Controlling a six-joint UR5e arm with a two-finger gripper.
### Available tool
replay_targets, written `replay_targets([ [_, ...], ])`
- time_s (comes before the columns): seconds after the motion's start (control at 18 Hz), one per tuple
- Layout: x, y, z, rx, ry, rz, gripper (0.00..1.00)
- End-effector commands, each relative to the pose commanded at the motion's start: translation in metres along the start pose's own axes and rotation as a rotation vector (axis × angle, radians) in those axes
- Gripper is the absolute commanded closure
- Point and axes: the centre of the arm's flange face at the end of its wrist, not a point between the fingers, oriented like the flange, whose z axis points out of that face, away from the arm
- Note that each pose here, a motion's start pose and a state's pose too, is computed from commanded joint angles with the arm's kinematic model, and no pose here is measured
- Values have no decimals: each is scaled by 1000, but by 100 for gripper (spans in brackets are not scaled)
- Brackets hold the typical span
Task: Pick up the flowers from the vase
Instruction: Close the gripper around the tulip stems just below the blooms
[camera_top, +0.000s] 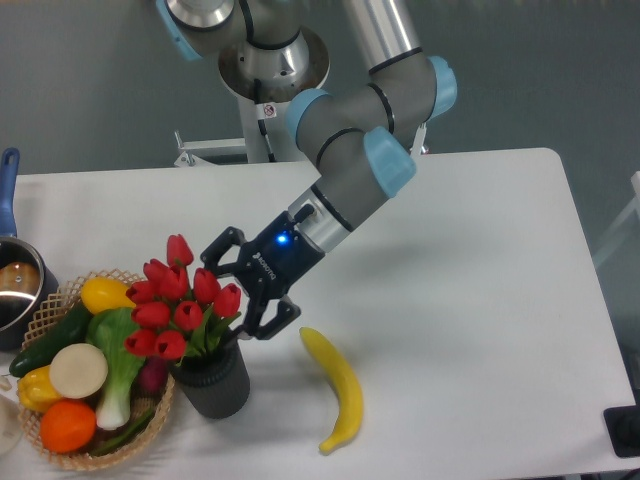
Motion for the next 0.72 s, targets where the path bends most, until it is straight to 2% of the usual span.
replay_targets([
  [0.06,0,1,0,1,0,21,95],
  [0.11,0,1,-1,0,-2,40,100],
  [0.5,0,-4,-12,1,-19,40,100],
  [0.72,8,-34,-27,14,-45,-2,100],
])
